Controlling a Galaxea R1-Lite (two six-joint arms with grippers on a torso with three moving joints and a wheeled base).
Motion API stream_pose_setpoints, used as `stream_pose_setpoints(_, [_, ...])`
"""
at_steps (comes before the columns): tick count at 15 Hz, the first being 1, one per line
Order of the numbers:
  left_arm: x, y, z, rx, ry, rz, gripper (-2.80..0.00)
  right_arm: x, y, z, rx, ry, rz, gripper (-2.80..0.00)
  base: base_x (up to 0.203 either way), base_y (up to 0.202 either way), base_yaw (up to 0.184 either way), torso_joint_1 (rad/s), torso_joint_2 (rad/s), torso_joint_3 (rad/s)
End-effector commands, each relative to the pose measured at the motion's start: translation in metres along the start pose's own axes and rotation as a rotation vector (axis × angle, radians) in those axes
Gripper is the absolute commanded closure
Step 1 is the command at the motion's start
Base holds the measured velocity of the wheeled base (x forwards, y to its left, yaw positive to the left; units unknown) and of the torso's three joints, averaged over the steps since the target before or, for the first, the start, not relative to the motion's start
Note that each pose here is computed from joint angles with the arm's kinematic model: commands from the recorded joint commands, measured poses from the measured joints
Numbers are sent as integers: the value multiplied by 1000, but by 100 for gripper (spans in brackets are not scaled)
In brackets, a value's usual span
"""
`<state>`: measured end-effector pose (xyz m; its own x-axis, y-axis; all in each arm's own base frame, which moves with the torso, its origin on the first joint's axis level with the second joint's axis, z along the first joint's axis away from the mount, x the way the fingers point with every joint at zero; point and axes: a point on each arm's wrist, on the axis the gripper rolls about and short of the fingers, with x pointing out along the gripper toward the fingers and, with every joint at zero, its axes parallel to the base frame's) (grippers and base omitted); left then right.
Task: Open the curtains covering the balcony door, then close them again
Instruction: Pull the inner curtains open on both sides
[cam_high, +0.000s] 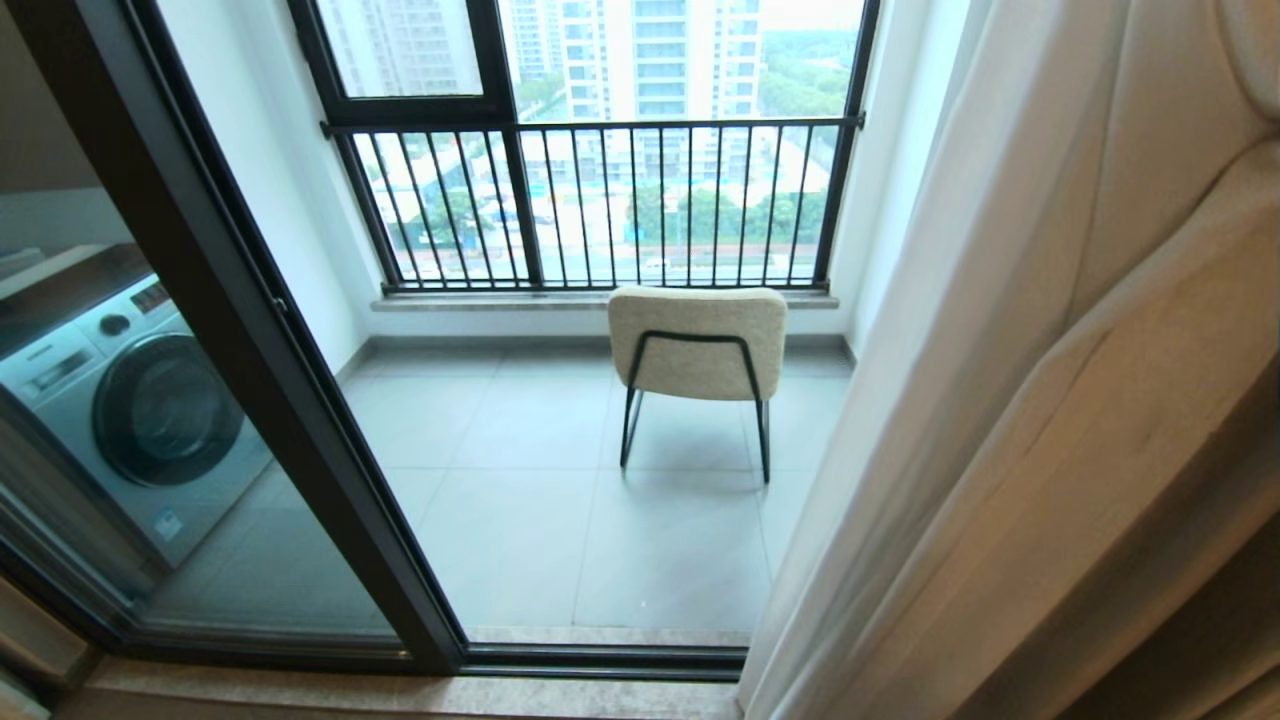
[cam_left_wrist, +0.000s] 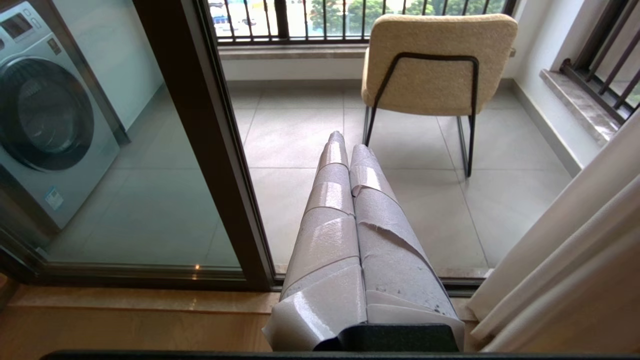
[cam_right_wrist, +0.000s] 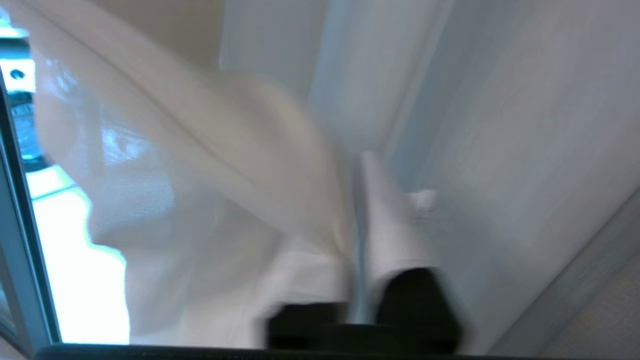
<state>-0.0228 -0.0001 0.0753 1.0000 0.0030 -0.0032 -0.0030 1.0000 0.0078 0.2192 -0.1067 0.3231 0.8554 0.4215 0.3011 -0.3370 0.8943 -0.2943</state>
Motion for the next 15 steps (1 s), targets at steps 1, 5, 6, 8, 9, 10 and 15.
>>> stream_pose_setpoints(1, [0, 0, 0, 0, 0, 0, 0, 1, -2, -4, 5, 5, 4, -280, 0, 0, 0, 0, 0, 0])
stream_pose_setpoints(5, [0, 0, 0, 0, 0, 0, 0, -7, 8, -6, 15, 18, 5, -280, 0, 0, 0, 0, 0, 0])
stream_pose_setpoints(6, [0, 0, 0, 0, 0, 0, 0, -11, 14, -9, 19, 28, 4, -280, 0, 0, 0, 0, 0, 0])
stream_pose_setpoints(8, [0, 0, 0, 0, 0, 0, 0, -23, 28, -18, 36, 60, 3, -280, 0, 0, 0, 0, 0, 0])
stream_pose_setpoints(9, [0, 0, 0, 0, -1, 0, 0, -31, 38, -26, 43, 83, 1, -280, 0, 0, 0, 0, 0, 0])
stream_pose_setpoints(10, [0, 0, 0, 0, 0, 2, 0, -38, 46, -31, 46, 99, -1, -280, 0, 0, 0, 0, 0, 0])
stream_pose_setpoints(15, [0, 0, 0, 0, -1, 0, 0, -75, 94, -40, 75, 144, -2, -280, 0, 0, 0, 0, 0, 0])
